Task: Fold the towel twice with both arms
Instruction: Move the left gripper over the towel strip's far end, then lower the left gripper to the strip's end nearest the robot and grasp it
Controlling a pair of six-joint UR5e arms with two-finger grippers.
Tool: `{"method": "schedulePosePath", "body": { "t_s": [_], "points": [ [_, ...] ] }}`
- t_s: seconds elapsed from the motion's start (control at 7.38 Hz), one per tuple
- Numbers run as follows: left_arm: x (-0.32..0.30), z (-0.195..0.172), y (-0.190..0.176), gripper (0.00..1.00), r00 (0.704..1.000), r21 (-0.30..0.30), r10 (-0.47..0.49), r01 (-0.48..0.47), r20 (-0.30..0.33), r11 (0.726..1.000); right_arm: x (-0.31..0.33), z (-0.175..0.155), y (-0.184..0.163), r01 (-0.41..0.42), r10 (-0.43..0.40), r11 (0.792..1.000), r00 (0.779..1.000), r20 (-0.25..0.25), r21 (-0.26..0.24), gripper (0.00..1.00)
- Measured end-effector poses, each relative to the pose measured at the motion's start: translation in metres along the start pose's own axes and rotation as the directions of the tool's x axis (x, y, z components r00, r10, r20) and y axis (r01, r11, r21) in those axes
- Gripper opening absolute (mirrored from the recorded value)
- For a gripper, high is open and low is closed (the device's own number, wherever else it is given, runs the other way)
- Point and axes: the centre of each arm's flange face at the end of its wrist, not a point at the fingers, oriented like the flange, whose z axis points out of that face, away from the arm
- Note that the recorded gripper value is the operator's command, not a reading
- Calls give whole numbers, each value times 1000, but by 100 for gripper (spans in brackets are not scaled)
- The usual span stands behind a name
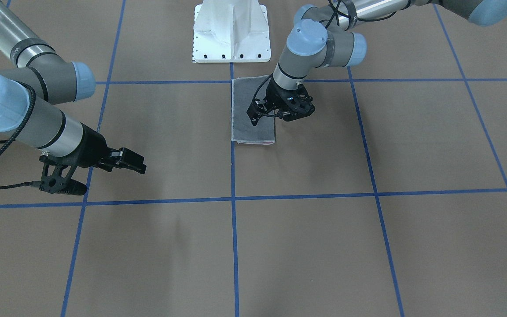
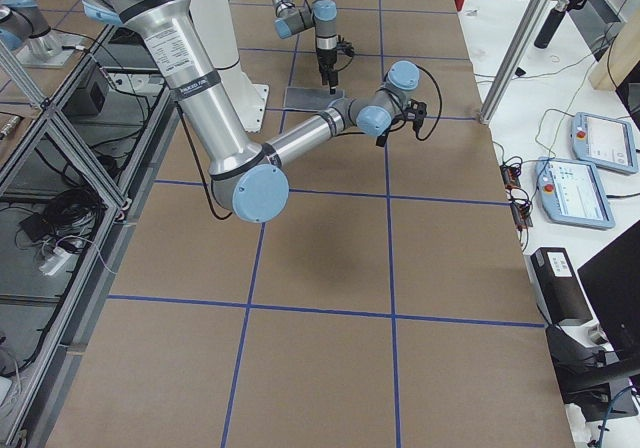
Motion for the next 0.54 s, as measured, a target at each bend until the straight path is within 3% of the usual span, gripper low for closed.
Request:
{"method": "schedulePosePath", "body": {
  "t_s": [0.27,0.54],
  "points": [
    [-29,-21,2,100,1000,-15,-2,2,-3,1000,-2,0,1,0,0,1000,1000,1,-1,100],
    [-47,-34,29,100,1000,-40,1,-2,-12,999,-3,0,1,0,0,1000,1000,4,-2,100]
  ]
}}
